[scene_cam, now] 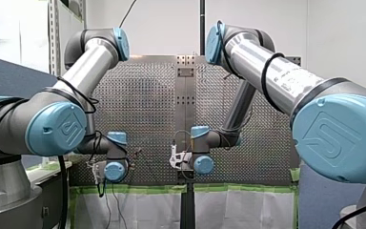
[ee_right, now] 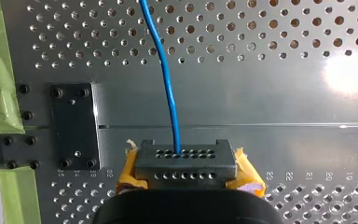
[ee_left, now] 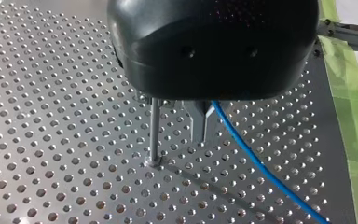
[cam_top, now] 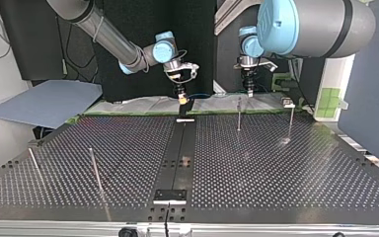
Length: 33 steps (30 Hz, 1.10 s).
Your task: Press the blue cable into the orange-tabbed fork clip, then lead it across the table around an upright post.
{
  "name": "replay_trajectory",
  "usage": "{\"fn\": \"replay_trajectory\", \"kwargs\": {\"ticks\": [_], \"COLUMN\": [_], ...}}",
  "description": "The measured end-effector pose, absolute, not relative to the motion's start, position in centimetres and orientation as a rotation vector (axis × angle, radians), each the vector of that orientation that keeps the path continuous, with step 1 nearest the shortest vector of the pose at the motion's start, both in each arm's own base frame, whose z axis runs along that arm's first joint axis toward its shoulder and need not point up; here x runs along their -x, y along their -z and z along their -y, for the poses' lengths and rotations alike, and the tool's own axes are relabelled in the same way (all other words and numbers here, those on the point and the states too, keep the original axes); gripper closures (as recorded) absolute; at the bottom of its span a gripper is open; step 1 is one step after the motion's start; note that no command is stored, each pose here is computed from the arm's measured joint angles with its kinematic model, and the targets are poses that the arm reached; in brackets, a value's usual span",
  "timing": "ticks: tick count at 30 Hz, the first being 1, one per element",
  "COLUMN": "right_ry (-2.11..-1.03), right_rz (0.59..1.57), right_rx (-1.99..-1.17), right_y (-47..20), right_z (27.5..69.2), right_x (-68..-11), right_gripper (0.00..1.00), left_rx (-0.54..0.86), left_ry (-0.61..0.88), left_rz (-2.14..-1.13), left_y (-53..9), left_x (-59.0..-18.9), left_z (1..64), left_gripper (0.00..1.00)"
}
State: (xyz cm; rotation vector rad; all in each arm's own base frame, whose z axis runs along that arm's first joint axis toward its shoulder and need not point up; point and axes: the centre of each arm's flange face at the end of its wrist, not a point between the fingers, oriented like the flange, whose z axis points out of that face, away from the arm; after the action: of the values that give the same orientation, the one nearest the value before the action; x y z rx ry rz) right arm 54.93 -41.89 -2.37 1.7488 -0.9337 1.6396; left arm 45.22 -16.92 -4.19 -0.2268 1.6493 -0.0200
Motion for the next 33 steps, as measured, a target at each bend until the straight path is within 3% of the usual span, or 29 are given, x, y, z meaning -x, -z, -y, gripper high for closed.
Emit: {"fn": "replay_trajectory", "kwargs": {"ticks": [19, 33], "right_ry": [-1.618, -1.609], "right_rz": [0.942, 0.947], "right_rx": [-1.766, -1.763], "right_y": [2.5, 2.6], "right_z": [42.1, 42.5], "right_x": [-54.7, -54.4], "right_gripper": [1.0, 1.0], "left_rx": [0.247, 0.245], "left_ry": [0.078, 0.087], "left_rz": [-1.586, -1.611], "left_y": [1.4, 2.9], "left_x": [-46.1, -46.0], "left_z": [16.3, 16.0], "left_gripper": [1.0, 1.0]}}
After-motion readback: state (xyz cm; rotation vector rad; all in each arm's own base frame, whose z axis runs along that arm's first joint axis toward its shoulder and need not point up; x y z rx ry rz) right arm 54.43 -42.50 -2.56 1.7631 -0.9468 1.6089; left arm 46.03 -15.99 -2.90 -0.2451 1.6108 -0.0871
